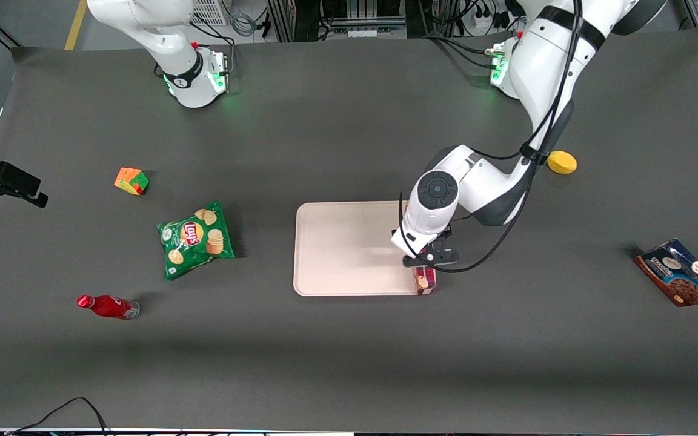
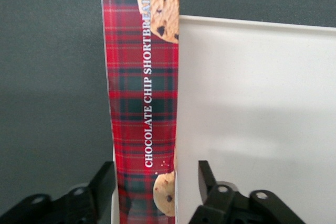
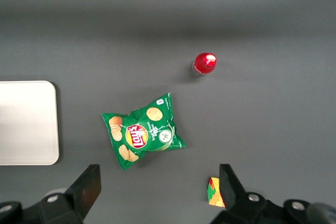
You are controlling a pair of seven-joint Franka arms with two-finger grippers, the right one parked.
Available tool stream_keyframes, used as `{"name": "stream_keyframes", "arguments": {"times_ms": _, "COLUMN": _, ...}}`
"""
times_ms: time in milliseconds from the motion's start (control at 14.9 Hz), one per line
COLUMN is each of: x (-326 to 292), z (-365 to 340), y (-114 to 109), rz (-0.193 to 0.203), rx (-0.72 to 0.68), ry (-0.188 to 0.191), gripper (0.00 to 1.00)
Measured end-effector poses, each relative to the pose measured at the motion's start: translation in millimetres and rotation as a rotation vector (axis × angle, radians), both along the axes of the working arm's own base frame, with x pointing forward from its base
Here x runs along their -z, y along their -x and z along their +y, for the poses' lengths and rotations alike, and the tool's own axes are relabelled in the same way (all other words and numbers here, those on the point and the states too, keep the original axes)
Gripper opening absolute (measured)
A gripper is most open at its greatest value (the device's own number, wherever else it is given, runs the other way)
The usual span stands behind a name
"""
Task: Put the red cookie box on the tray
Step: 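Lower the red cookie box upright onto the tray's edge and release, then raise the left gripper and withdraw it away from the tray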
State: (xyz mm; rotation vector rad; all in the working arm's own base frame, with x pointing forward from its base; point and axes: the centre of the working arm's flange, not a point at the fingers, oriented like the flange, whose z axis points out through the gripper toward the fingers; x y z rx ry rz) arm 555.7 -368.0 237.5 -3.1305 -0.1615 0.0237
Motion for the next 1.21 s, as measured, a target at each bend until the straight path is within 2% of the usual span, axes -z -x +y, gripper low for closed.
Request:
{"name": "stream_keyframes", "arguments": {"times_ms": 201, "x": -5, "z": 0, "y": -2, "rz": -0.009, "rx": -0.002, "ry": 0.005, "gripper": 0.99}}
{"name": "stream_keyframes", "arguments": {"times_ms": 403, "x": -27, "z": 3, "y": -11, "rz": -0.046, "rx": 0.007, "ry": 0.016, "gripper": 1.0}}
{"name": "stream_keyframes", "arguments": {"times_ms": 604, "x": -65, "z": 24, "y": -29, "rz": -0.099, "rx": 0.004, "ry": 0.016, "gripper": 1.0}}
{"name": "stream_keyframes", "arguments": {"times_ms": 872, "x": -134, "z": 73, "y": -53, "rz": -0.104, "rx": 0.029, "ry": -0.044, "gripper": 1.0}}
{"name": "stream_keyframes", "arguments": {"times_ms": 1074, "x": -205, "z": 120, "y": -60, "rz": -0.097, "rx": 0.005, "ry": -0.002, "gripper": 1.0}}
{"name": "stream_keyframes", "arguments": {"times_ms": 1208, "x": -249, "z": 157, "y": -53, "rz": -0.091, "rx": 0.003, "ry": -0.011, "gripper": 1.0}}
